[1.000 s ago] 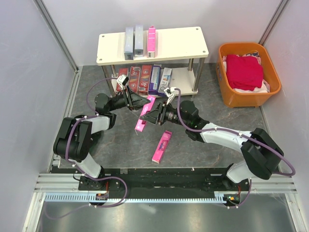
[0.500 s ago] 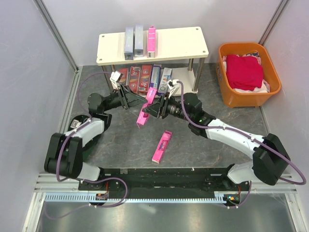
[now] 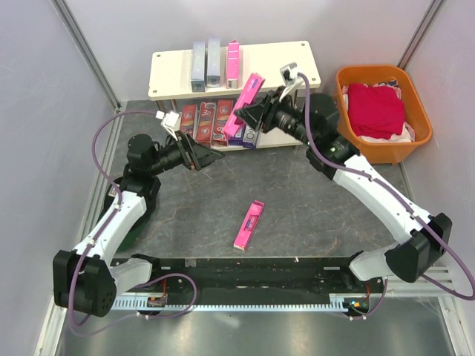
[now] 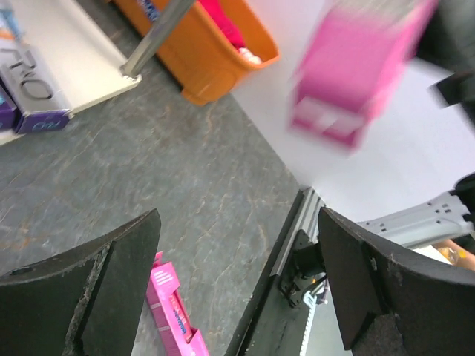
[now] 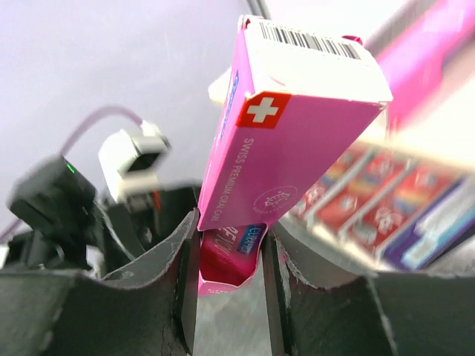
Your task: Place and organize the toothpastes onto the shelf
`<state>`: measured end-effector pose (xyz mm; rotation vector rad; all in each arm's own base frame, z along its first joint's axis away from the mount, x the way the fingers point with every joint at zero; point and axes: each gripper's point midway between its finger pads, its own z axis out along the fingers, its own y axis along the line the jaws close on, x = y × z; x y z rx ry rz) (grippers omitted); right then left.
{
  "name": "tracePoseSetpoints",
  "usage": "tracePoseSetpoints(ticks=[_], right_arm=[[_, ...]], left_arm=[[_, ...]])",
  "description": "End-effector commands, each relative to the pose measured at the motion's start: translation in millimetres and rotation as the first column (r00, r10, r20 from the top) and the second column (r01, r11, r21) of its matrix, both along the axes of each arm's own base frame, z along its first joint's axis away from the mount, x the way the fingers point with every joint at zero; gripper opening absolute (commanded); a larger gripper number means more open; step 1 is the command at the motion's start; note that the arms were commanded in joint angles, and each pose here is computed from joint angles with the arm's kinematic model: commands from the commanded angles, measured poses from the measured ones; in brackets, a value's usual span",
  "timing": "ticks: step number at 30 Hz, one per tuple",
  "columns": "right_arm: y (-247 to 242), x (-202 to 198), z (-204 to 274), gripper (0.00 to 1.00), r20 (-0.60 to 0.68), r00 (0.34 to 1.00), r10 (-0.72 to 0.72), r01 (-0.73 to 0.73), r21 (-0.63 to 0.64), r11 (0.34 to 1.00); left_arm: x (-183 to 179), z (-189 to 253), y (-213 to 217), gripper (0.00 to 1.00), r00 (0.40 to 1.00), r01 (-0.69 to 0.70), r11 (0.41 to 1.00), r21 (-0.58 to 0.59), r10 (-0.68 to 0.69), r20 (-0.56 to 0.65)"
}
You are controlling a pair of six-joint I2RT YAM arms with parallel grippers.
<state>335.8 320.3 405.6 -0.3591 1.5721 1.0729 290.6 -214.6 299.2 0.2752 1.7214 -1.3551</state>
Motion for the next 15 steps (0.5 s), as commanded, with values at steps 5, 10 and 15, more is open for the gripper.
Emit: tracePoseSetpoints(ticks=[5, 10, 15], right_arm=[[-7, 62, 48, 0.33, 0.137, 0.99, -0.027, 0.037, -0.067, 0.997], [-18, 96, 70, 0.33, 0.172, 0.985, -0.025, 0.037, -0.063, 0.997], [-24, 122, 75, 0.33, 0.163, 0.987, -0.006, 0.017, -0.069, 0.997]], left_arm=[[9, -23, 6, 0.93, 0.999, -0.038, 0.996, 0.078, 0.039, -0.01], [10, -29, 6, 0.93, 0.999, -0.039, 0.995, 0.088, 0.041, -0.024], [11, -34, 6, 0.94, 0.998, -0.038, 0.995, 0.094, 0.041, -0.039]])
